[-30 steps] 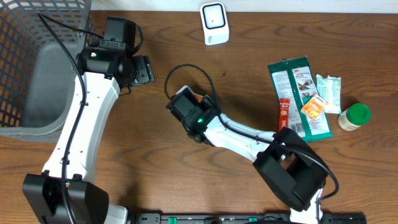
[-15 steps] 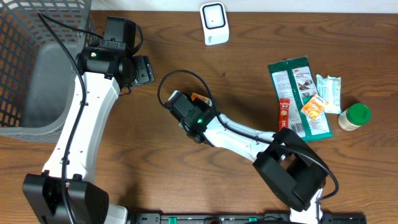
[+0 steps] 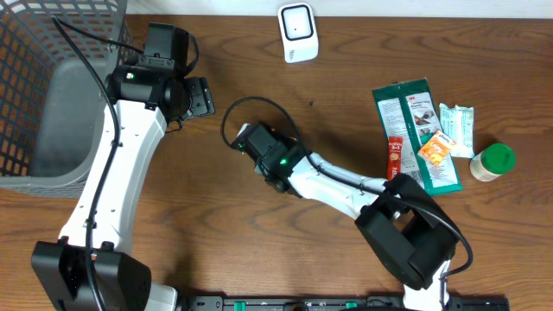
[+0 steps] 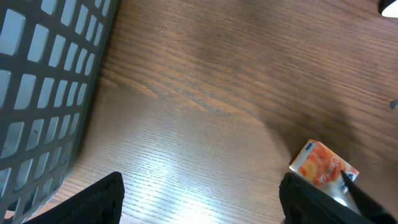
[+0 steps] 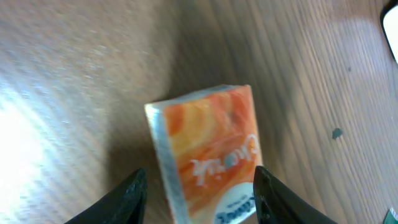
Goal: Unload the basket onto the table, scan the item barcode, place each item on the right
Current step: 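Lower the right gripper and pinch the second tissue pack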
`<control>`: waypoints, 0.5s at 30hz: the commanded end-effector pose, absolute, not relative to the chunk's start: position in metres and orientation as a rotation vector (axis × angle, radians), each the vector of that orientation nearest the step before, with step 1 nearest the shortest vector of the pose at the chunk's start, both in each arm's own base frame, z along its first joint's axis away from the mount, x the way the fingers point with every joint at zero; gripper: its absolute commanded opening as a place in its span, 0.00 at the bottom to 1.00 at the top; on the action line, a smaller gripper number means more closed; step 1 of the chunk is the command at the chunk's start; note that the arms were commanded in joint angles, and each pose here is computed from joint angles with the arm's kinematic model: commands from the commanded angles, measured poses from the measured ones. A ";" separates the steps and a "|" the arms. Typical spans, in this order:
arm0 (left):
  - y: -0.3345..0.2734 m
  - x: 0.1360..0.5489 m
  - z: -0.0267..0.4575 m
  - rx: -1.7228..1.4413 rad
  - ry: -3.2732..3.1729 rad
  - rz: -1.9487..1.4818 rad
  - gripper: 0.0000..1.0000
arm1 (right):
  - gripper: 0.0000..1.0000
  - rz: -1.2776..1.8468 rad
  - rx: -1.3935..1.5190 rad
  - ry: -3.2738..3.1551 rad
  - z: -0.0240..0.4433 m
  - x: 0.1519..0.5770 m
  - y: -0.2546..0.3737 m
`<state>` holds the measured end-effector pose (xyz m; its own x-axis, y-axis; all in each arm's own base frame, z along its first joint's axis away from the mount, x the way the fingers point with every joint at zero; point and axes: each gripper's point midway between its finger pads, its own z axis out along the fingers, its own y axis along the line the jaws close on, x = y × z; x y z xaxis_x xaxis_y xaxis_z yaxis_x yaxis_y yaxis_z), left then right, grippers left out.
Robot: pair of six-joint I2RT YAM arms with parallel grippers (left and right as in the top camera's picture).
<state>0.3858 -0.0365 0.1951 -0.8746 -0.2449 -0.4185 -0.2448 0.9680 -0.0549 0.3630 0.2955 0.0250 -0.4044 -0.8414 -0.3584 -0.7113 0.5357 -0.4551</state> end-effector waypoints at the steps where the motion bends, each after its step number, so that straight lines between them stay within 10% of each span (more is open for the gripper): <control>1: -0.032 0.383 0.205 -0.351 2.656 0.020 0.80 | 0.50 -0.320 -1.224 2.231 0.032 0.370 0.284; 15: -0.032 0.383 0.205 -0.351 2.656 0.020 0.80 | 0.43 -0.236 -1.253 2.245 0.028 0.363 0.292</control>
<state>0.3858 -0.0365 0.1951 -0.8746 -0.2449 -0.4185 -0.2448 0.9680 -0.0549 0.3652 0.2920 0.0214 -0.4186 -0.8301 -0.3683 -0.7265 0.5495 -0.4127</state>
